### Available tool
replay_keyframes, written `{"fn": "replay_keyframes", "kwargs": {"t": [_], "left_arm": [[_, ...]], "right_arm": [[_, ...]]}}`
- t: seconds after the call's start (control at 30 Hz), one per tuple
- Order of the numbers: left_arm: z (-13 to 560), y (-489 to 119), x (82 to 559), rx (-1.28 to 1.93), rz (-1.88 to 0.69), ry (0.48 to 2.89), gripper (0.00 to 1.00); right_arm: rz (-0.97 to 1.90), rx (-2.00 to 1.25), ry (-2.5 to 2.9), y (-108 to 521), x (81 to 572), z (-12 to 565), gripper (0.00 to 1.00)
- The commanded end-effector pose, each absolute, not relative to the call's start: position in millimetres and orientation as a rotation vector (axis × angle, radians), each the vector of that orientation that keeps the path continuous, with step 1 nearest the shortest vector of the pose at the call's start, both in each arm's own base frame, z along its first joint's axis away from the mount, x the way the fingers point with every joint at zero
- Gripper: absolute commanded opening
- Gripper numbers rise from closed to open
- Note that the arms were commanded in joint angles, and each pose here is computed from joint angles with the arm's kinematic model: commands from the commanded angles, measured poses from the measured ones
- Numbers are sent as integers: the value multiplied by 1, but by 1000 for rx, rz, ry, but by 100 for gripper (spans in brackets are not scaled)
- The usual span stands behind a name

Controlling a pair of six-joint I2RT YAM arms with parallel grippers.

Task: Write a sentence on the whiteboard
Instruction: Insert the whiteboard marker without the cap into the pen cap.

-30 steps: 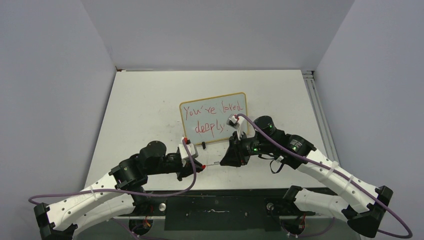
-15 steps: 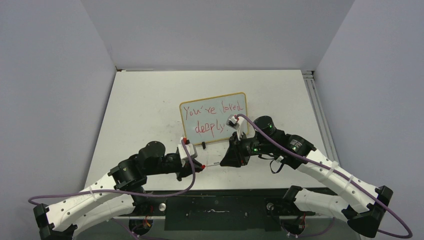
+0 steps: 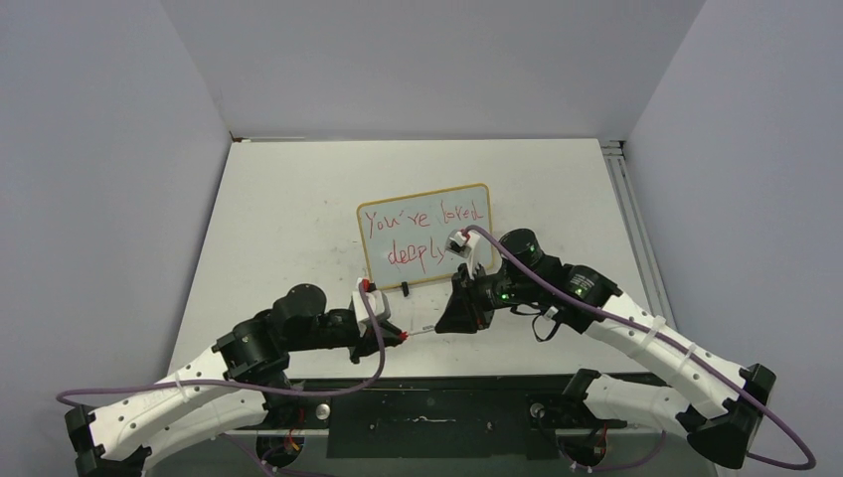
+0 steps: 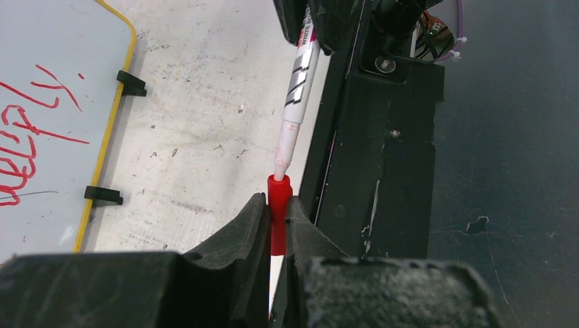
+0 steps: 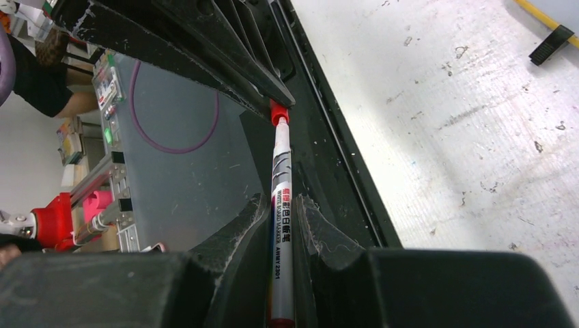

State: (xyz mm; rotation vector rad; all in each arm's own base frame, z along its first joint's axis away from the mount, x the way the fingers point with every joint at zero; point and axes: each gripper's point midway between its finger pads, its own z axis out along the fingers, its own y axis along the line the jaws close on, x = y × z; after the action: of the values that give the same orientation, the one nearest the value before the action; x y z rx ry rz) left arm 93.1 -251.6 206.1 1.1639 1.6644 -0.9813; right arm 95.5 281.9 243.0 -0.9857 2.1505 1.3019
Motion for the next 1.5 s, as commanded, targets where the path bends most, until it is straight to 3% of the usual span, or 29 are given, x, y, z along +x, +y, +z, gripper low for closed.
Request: {"fn": "replay_keyframes", "kwargs": {"t": [0.0, 0.47, 1.07, 1.23, 1.47], "left_arm": [[224, -258, 87, 1194, -1011, 1540, 0], [235, -265, 74, 1275, -1040, 1496, 0], [254, -274, 87, 1246, -1000, 1562, 0], [259, -267, 90, 1193, -978, 1581, 24], [283, -262, 93, 1113, -986, 1583, 65]], "right_arm": [[1376, -1029, 2110, 289, 91, 248, 5], [1513, -1137, 2181, 297, 75, 224, 5], [1597, -1002, 2062, 302, 75, 221, 5], [1609, -963, 2043, 298, 73, 221, 5], [1585, -915, 2027, 294, 75, 219, 5]]}}
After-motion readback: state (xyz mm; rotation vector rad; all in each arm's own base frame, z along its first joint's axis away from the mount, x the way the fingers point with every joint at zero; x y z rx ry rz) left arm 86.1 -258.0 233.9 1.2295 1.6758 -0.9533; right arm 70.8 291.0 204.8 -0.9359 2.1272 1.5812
